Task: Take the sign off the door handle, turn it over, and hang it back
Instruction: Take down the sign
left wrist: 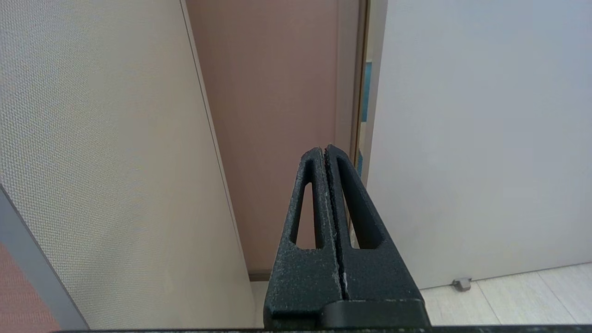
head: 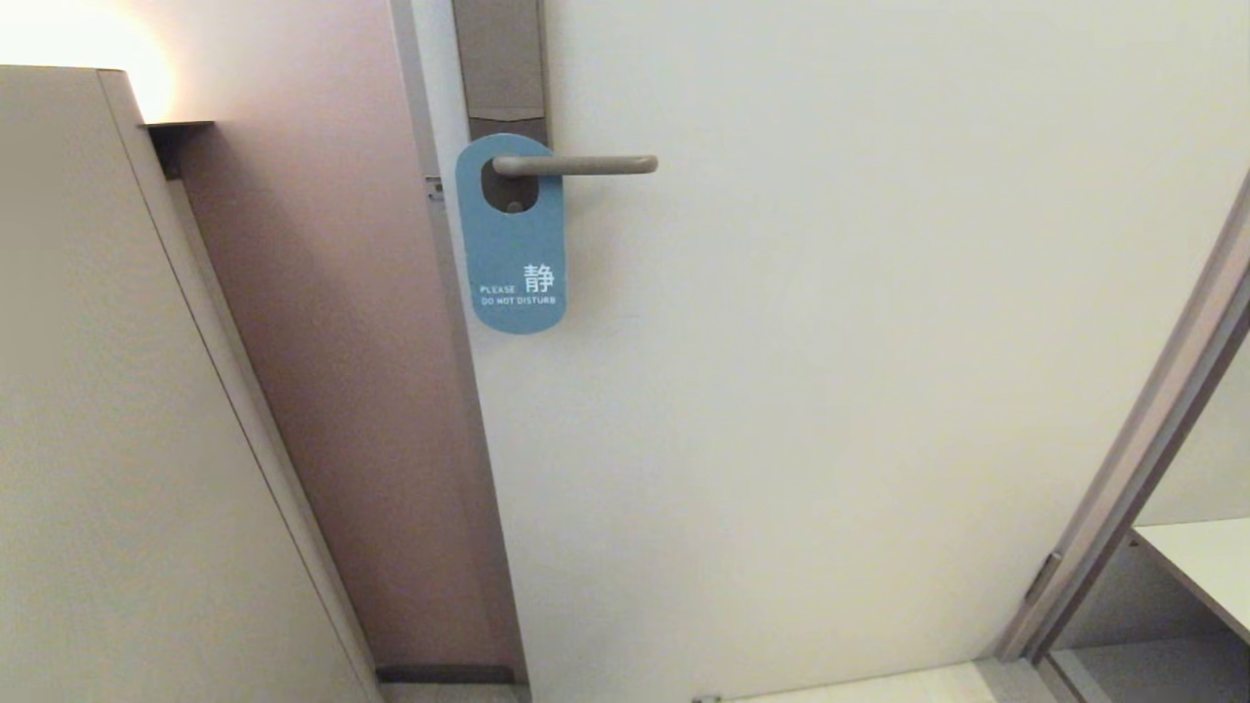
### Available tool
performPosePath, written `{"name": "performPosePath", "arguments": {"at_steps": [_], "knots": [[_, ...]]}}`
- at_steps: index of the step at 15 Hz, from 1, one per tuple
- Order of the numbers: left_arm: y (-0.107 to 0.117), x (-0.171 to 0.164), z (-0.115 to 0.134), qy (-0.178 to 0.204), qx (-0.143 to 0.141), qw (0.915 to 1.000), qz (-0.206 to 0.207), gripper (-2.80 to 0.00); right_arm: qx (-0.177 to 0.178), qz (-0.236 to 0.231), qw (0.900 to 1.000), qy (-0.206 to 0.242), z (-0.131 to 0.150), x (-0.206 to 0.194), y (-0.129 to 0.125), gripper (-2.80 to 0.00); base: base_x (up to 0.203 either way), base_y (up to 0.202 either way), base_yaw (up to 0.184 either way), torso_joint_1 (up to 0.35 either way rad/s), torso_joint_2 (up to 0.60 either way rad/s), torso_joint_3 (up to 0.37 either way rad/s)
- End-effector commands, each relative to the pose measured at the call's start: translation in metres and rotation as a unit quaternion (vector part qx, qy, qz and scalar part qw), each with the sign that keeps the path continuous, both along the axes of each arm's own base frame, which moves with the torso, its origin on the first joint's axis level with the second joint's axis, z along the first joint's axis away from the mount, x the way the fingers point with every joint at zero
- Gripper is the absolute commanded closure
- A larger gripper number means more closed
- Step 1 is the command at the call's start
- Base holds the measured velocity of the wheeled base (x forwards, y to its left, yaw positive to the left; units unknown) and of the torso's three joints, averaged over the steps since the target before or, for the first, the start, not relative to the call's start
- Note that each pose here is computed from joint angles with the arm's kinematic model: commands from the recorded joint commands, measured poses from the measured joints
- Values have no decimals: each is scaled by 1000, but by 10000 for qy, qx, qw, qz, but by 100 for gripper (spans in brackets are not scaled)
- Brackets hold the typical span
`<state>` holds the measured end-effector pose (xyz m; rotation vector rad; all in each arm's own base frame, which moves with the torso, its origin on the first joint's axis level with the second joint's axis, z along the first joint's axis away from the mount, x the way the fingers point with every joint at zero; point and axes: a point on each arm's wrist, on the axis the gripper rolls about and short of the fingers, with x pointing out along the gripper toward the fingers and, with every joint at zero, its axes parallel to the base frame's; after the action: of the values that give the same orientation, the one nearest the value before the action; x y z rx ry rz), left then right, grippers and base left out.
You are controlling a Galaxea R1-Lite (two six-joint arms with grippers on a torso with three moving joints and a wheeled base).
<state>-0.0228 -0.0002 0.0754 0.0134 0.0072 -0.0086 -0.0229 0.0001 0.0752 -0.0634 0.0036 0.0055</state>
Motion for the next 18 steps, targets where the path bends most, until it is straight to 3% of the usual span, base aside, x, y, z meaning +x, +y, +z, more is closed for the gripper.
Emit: {"name": "performPosePath", "arguments": {"at_steps": [1,18], "knots": [[0,0,0,-5,0,10000,-2,0,-5,4,10000,4,0,0,0,0,0,0,0,0,0,0],[0,0,0,2,-6,10000,12,0,-5,4,10000,-1,0,0,0,0,0,0,0,0,0,0]]}}
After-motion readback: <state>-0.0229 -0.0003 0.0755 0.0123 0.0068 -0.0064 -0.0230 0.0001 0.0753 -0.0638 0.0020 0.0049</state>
